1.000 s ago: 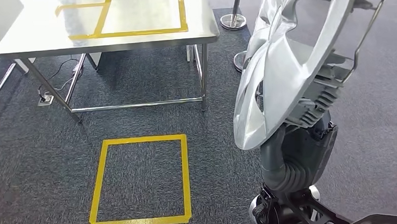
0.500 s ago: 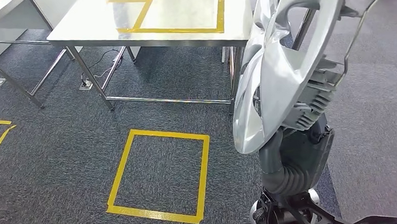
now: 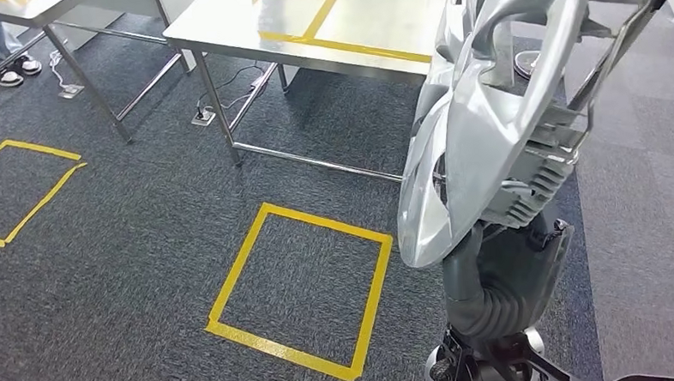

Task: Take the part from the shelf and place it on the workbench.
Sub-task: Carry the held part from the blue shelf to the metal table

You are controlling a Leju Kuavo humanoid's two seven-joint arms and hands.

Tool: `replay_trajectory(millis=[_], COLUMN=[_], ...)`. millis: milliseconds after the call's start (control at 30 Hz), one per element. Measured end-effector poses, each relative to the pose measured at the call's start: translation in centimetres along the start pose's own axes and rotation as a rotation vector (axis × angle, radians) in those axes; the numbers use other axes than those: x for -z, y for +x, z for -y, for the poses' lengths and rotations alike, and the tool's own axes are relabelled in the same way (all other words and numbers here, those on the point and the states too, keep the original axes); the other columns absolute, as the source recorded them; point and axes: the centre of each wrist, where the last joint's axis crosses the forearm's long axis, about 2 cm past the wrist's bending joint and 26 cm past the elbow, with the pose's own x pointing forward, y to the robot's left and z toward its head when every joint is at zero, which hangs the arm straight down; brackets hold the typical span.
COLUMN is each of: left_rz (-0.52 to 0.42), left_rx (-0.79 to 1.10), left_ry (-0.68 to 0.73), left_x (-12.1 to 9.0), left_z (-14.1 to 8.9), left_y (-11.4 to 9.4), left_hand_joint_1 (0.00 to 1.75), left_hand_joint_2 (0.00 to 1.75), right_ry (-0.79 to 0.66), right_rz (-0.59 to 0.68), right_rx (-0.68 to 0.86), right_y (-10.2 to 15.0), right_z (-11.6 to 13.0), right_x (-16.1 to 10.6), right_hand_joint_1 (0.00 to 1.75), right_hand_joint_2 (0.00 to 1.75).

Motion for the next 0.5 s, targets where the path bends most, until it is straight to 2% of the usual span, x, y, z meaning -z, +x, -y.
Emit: replay_trajectory(millis=[167,500], left_rz=[-0.003,0.008], left_rx=[0.001,-0.006], left_ry=[-0.002,-0.004], left_x=[0.0,0.0], left_z=[0.1,0.2], left_y=[-0.1,0.0], left_hand_joint_1=[0.00,0.00], left_hand_joint_2=[1.75,1.75], right_ry=[-0.008,0.029], right_rz=[0.018,0.048], right_rx=[-0.062,-0.028], right_y=[0.3,0.0], right_z=[0.2,0.1], right_x=[-0.1,0.9], right_hand_joint_1=[1.75,1.75], right_hand_joint_2=[1.75,1.75])
